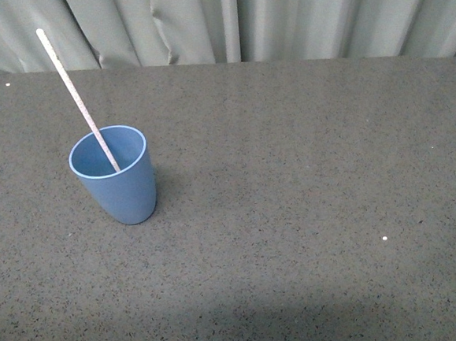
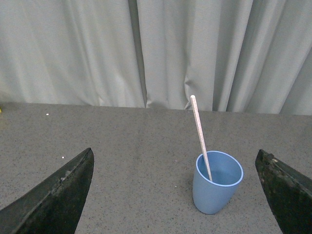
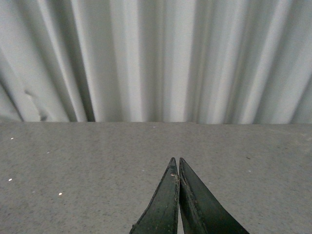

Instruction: Transfer chopsticks to blue cup

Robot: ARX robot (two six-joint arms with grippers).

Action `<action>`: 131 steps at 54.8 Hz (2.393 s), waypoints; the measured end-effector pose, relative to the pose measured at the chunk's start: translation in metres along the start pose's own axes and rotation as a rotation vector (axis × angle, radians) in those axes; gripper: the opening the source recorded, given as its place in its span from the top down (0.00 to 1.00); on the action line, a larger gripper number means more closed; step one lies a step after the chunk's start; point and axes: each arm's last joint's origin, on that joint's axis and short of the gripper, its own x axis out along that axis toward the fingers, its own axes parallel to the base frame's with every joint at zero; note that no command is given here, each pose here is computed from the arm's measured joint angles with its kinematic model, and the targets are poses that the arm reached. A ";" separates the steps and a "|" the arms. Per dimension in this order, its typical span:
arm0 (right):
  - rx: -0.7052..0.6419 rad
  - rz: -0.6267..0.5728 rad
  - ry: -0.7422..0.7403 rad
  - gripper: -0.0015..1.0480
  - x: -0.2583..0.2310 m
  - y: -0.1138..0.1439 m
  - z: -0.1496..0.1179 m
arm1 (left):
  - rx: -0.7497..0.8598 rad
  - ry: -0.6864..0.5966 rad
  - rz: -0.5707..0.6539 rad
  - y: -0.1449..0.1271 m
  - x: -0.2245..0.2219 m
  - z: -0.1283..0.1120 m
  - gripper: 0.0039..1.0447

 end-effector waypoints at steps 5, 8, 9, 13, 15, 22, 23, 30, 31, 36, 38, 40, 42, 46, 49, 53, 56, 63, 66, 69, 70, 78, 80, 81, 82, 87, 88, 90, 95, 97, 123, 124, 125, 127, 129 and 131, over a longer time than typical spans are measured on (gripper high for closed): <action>0.000 -0.003 0.000 0.99 -0.009 -0.001 0.000 | 0.000 0.000 -0.001 0.000 0.000 0.000 0.06; 0.000 -0.002 0.001 0.99 -0.012 -0.001 0.000 | 0.000 0.000 -0.001 0.000 0.000 0.000 0.06; 0.000 -0.002 0.001 0.99 -0.013 -0.001 0.000 | 0.000 0.000 -0.001 0.000 0.000 0.000 0.06; 0.000 -0.002 -0.002 0.99 -0.016 -0.001 0.000 | 0.000 0.000 0.000 0.000 0.000 0.000 0.06; 0.000 -0.002 -0.004 0.99 -0.018 -0.001 0.001 | 0.000 0.000 0.000 0.000 0.000 0.000 0.06; 0.000 -0.002 -0.008 0.99 -0.024 -0.001 0.002 | 0.000 0.000 0.000 0.000 0.000 0.000 0.06; 0.000 -0.002 -0.008 0.99 -0.024 -0.001 0.002 | 0.000 0.000 0.000 0.000 0.000 0.000 0.06; 0.000 -0.002 -0.013 0.99 -0.031 -0.001 0.003 | 0.000 0.000 0.000 0.000 0.000 0.000 0.06; 0.000 -0.002 -0.014 0.99 -0.031 -0.001 0.004 | 0.000 0.000 0.000 0.000 0.000 0.000 0.06; 0.000 -0.002 -0.018 0.99 -0.034 -0.001 0.005 | 0.000 0.000 0.000 0.000 0.000 0.000 0.06; 0.000 -0.002 -0.019 0.99 -0.035 -0.001 0.005 | 0.000 0.000 0.000 0.000 0.000 0.000 0.06; 0.000 -0.001 -0.020 0.99 -0.037 -0.001 0.005 | 0.000 0.000 -0.001 0.000 0.000 0.000 0.06; 0.000 -0.002 -0.020 0.99 -0.038 -0.001 0.005 | 0.000 0.000 0.000 0.000 0.000 0.000 0.06; 0.000 -0.002 -0.022 0.99 -0.040 -0.001 0.006 | 0.000 0.000 -0.001 0.000 0.000 0.000 0.06; 0.000 -0.002 -0.023 0.99 -0.042 -0.001 0.006 | 0.000 0.000 -0.001 0.000 0.000 0.000 0.06; 0.000 -0.001 -0.024 0.99 -0.044 -0.001 0.006 | 0.000 0.000 0.000 0.000 0.000 0.000 0.06; 0.000 -0.001 -0.024 0.99 -0.045 -0.001 0.006 | 0.000 0.000 0.000 0.000 0.000 0.000 0.06; 0.000 -0.001 -0.025 0.99 -0.048 -0.001 0.006 | 0.000 0.000 0.000 0.000 0.000 0.000 0.06; 0.000 -0.001 -0.025 0.99 -0.049 -0.001 0.006 | 0.000 0.000 0.000 0.000 0.000 0.000 0.06; 0.000 -0.001 -0.025 0.99 -0.050 -0.001 0.006 | 0.000 0.000 -0.001 0.000 0.000 0.000 0.06; 0.000 -0.001 -0.024 0.99 -0.051 -0.001 0.006 | 0.000 0.000 0.000 0.000 0.000 0.000 0.06; 0.000 -0.001 -0.025 0.99 -0.053 -0.001 0.005 | 0.000 0.000 0.000 0.000 0.000 0.000 0.06; 0.000 -0.001 -0.025 0.99 -0.053 -0.001 0.005 | 0.000 0.000 0.000 0.000 0.000 0.000 0.06; 0.000 -0.001 -0.025 0.99 -0.053 -0.001 0.005 | 0.000 0.000 0.000 0.000 0.000 0.000 0.06; 0.000 -0.001 -0.024 0.99 -0.054 -0.001 0.005 | 0.000 0.000 0.000 0.000 0.000 0.000 0.06; -0.001 0.001 0.009 0.99 -0.062 -0.001 0.000 | 0.000 0.000 0.000 0.000 0.000 0.000 0.06; -0.001 0.001 -0.002 0.99 -0.063 -0.001 0.001 | 0.000 0.000 0.000 0.000 0.000 0.000 0.06; 0.000 0.001 -0.018 0.99 -0.064 -0.001 0.002 | 0.000 0.000 0.000 0.000 0.000 0.000 0.06; -0.001 0.001 -0.019 0.95 -0.064 -0.001 0.002 | 0.000 0.000 -0.001 0.000 0.000 0.000 0.06; -0.001 0.001 -0.018 0.88 -0.064 -0.001 0.002 | 0.000 0.000 -0.001 0.000 0.000 0.000 0.06; 0.000 0.001 -0.019 0.07 -0.064 -0.001 0.002 | 0.000 0.000 -0.001 0.000 0.000 0.000 0.06; 0.000 0.001 -0.019 0.08 -0.064 -0.001 0.002 | 0.000 0.000 0.000 0.000 0.000 0.000 0.06; 0.000 0.001 -0.019 0.08 -0.064 -0.001 0.002 | 0.000 0.000 -0.001 0.000 0.000 0.000 0.06; -0.001 0.001 -0.019 0.10 -0.064 -0.001 0.002 | 0.000 0.000 -0.001 0.000 0.000 0.000 0.06; -0.001 0.001 -0.019 0.10 -0.064 -0.001 0.002 | 0.000 0.000 -0.001 0.000 0.000 0.000 0.06; -0.001 0.001 -0.019 0.09 -0.064 -0.001 0.002 | 0.000 0.000 -0.001 0.000 0.000 0.000 0.06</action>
